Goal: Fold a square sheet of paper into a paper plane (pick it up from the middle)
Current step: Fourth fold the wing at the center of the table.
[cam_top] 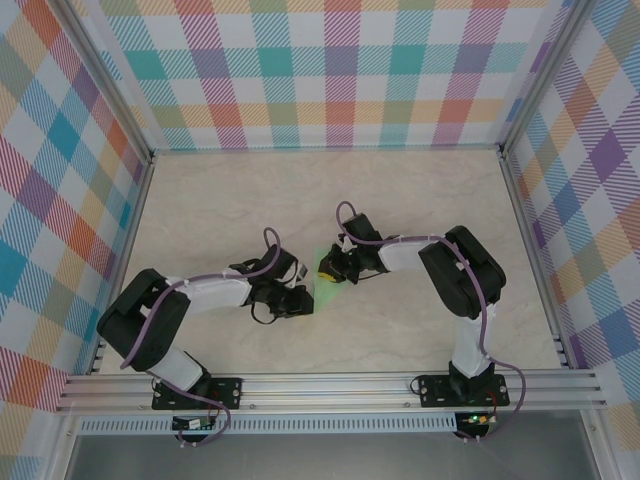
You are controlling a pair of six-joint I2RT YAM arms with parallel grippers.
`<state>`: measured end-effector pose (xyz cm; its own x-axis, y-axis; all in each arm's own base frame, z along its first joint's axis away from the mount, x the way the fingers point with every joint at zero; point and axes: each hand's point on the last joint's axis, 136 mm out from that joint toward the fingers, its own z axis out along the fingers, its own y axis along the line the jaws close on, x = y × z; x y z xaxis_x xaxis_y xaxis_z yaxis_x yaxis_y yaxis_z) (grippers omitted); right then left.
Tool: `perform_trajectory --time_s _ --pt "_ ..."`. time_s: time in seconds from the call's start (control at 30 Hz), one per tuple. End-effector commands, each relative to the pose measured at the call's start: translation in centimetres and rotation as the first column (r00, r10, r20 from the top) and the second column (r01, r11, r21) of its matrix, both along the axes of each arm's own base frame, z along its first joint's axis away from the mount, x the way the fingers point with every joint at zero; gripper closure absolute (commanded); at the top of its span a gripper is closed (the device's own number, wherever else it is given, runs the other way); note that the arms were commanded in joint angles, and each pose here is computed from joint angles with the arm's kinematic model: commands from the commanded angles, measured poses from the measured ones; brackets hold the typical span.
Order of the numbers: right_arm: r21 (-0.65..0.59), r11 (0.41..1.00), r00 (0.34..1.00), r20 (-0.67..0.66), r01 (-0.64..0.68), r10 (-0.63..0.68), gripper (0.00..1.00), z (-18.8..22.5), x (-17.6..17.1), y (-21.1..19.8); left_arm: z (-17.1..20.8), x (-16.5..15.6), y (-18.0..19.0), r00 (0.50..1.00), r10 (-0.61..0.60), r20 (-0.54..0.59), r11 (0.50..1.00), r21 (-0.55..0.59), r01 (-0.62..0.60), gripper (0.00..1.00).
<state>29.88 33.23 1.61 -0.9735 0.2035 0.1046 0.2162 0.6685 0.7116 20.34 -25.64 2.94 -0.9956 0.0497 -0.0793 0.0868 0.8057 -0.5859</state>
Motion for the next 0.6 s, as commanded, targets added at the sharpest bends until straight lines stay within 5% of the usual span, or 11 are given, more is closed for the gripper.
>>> perform_trajectory --time_s 0.0,0.27,0.57 --pt "-0.176 0.984 0.991 -0.123 0.024 -0.046 0.88 -5.6 -2.2 -2.9 2.3 1.2 -0.3 0.998 0.048 0.051 0.999 -0.028 -0.047 0.83" --pt "-0.171 0.985 0.991 -0.126 0.027 -0.049 0.88 -5.6 -2.1 -2.7 3.8 4.9 -3.3 0.985 0.151 0.083 0.98 -0.146 -0.138 0.84" --pt "-0.168 0.985 0.991 -0.125 0.028 -0.05 0.88 -5.5 -2.0 -2.6 1.0 6.6 -3.9 0.976 0.205 0.067 0.973 -0.119 -0.196 0.87"
